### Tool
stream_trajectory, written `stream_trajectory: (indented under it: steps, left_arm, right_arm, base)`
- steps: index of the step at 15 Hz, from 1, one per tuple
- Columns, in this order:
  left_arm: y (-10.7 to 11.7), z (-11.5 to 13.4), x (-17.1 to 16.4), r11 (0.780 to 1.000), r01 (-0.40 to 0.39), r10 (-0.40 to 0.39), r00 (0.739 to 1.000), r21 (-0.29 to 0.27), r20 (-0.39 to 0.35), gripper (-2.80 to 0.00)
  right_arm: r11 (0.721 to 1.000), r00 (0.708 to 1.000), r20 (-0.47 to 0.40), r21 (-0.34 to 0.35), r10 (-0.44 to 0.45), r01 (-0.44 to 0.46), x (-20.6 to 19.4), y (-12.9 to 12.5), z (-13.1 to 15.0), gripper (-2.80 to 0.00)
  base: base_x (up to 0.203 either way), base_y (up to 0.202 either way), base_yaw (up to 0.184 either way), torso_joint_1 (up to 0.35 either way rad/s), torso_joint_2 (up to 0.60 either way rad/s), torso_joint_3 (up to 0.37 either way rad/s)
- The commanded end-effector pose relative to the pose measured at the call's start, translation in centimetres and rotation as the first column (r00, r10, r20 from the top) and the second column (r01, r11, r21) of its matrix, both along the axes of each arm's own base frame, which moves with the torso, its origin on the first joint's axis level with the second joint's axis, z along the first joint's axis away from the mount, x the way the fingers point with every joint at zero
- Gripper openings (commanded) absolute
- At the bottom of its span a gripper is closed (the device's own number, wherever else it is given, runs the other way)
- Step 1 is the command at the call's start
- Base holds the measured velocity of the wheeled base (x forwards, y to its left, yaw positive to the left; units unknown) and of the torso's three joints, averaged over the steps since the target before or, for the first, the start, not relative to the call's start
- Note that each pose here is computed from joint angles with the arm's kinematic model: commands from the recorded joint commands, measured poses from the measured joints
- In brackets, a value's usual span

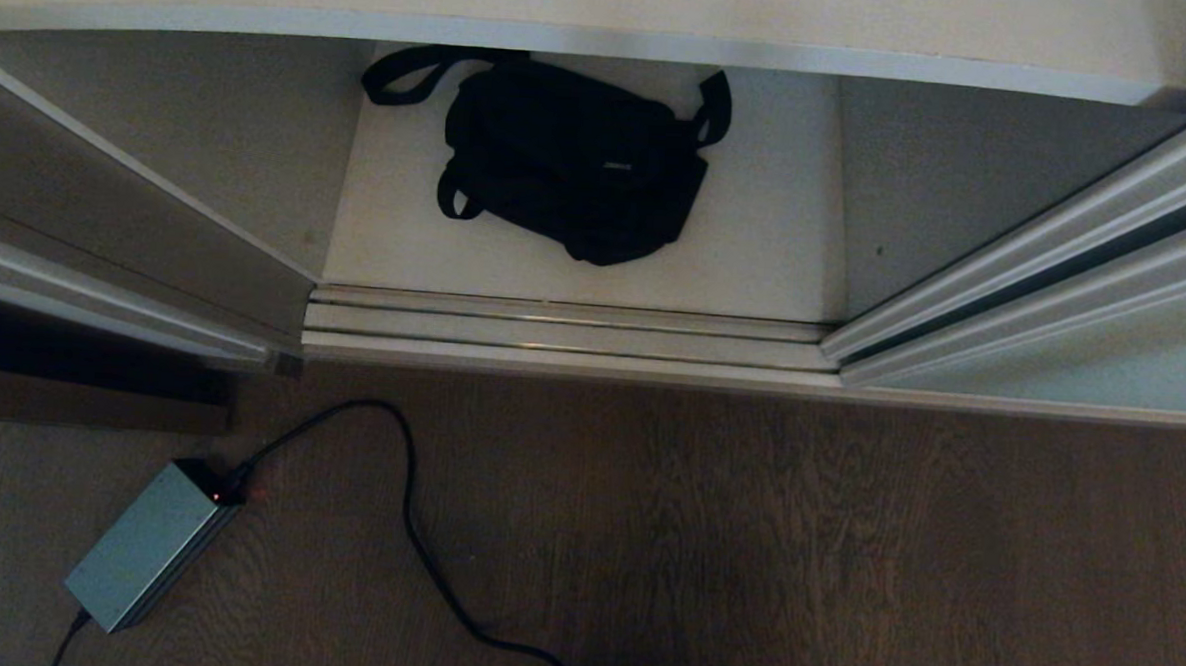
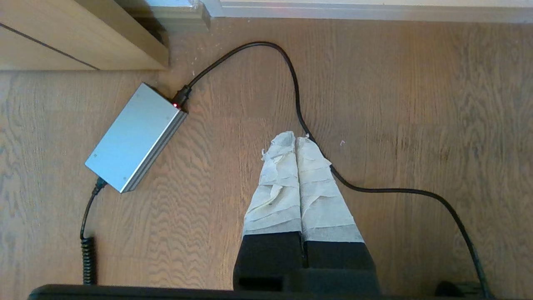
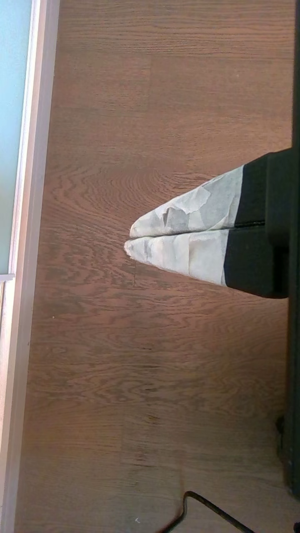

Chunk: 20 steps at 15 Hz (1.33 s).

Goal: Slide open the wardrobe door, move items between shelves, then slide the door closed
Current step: Place the bag on the higher shelf

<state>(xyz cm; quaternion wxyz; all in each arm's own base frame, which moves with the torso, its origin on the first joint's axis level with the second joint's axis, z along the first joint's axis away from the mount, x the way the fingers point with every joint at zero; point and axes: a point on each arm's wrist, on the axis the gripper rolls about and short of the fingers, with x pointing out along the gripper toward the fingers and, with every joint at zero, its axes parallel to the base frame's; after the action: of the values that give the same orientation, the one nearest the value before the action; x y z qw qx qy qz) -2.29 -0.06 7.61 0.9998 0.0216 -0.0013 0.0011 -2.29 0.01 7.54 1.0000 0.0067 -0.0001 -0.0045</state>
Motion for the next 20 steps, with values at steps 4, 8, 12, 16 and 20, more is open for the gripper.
stream_trajectory:
  steps: [4, 8, 12, 16, 20]
  left_arm:
    - [0.0, 0.0, 0.0, 1.0, -0.006, 0.006, 1.0, 0.006, -0.003, -2.8]
    - [0.0, 3.3, -1.1, 1.0, -0.026, 0.026, 0.997, 0.003, 0.079, -2.8]
    - [-0.1, 6.1, -0.2, 1.0, 0.025, -0.026, 0.989, -0.009, -0.146, -2.8]
    - [-0.2, 8.4, 5.4, 0.984, 0.036, -0.113, 0.886, -0.176, -0.451, -2.8]
    - [-0.4, 8.2, 12.3, 0.929, -0.031, -0.235, 0.721, -0.37, -0.651, -2.8]
  right_arm:
    - [1.0, 1.0, 0.0, 0.0, 0.0, 0.0, 0.0, 0.0, 0.0, -2.8]
    - [1.0, 1.0, 0.0, 0.0, 0.0, 0.0, 0.0, 0.0, 0.0, -2.8]
    - [1.0, 1.0, 0.0, 0.0, 0.0, 0.0, 0.0, 0.0, 0.0, -2.8]
    - [1.0, 1.0, 0.0, 0.0, 0.0, 0.0, 0.0, 0.0, 0.0, -2.8]
    - [1.0, 1.0, 0.0, 0.0, 0.0, 0.0, 0.0, 0.0, 0.0, -2.8]
  base:
    - [0.0, 0.0, 0.0, 0.0, 0.0, 0.0]
    - [0.0, 0.0, 0.0, 0.0, 0.0, 0.0]
    - [0.0, 0.0, 0.0, 0.0, 0.0, 0.0]
    - [0.0, 0.0, 0.0, 0.0, 0.0, 0.0]
    - [0.0, 0.0, 0.0, 0.0, 0.0, 0.0]
